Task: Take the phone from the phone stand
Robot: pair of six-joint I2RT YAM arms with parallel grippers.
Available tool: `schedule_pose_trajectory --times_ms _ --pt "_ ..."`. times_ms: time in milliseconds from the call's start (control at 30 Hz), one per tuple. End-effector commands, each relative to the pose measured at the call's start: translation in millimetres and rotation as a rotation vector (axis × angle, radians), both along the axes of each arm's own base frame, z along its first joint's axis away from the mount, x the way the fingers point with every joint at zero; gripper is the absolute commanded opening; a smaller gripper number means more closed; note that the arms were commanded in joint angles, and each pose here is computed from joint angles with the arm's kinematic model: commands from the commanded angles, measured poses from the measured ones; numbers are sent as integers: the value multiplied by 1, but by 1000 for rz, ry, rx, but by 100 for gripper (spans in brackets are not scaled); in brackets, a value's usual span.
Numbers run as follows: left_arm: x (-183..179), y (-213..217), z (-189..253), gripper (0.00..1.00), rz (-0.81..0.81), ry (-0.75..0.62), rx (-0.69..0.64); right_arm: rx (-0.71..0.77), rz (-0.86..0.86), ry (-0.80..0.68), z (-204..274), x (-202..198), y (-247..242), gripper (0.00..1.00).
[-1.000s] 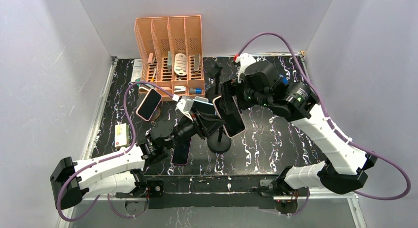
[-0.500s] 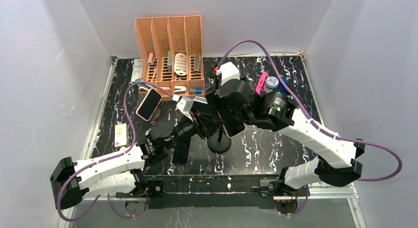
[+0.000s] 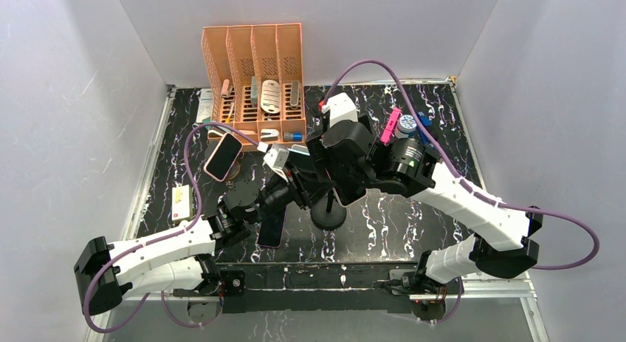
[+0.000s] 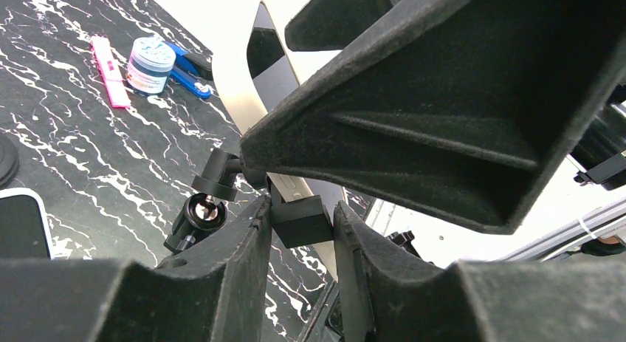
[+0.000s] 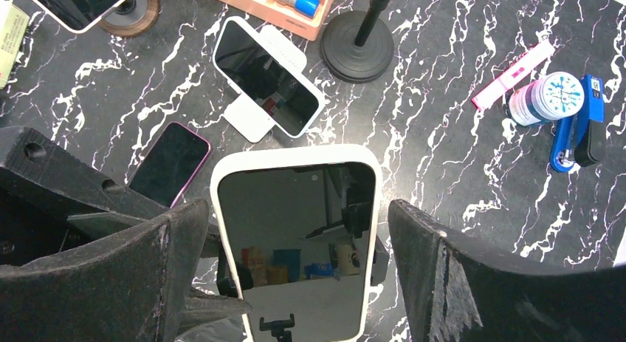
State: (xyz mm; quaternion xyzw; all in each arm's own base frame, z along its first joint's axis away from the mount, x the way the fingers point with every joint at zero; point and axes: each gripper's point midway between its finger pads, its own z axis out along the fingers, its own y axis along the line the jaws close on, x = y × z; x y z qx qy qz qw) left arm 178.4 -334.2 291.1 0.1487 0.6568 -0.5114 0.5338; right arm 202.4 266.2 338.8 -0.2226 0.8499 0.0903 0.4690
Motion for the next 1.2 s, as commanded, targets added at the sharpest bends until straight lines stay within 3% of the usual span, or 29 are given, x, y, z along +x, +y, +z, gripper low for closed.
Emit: schedule_pose_trajectory --times_ms 0,267,467,767,900,1167 --pt "7 9 -24 0 50 17 95 0 -9 -14 -2 2 1 99" --pt "6 10 -24 0 49 16 98 -28 4 12 -15 2 3 98" --pt "5 10 -24 0 46 18 92 -26 -2 31 -19 7 1 90" --pt "5 10 -26 0 41 22 98 -13 -16 68 -29 15 -4 85" --pt "5 10 -28 0 43 22 102 -10 -25 74 -31 17 -8 73" --pt "9 18 -33 0 84 23 113 -48 -92 25 -24 20 -32 26"
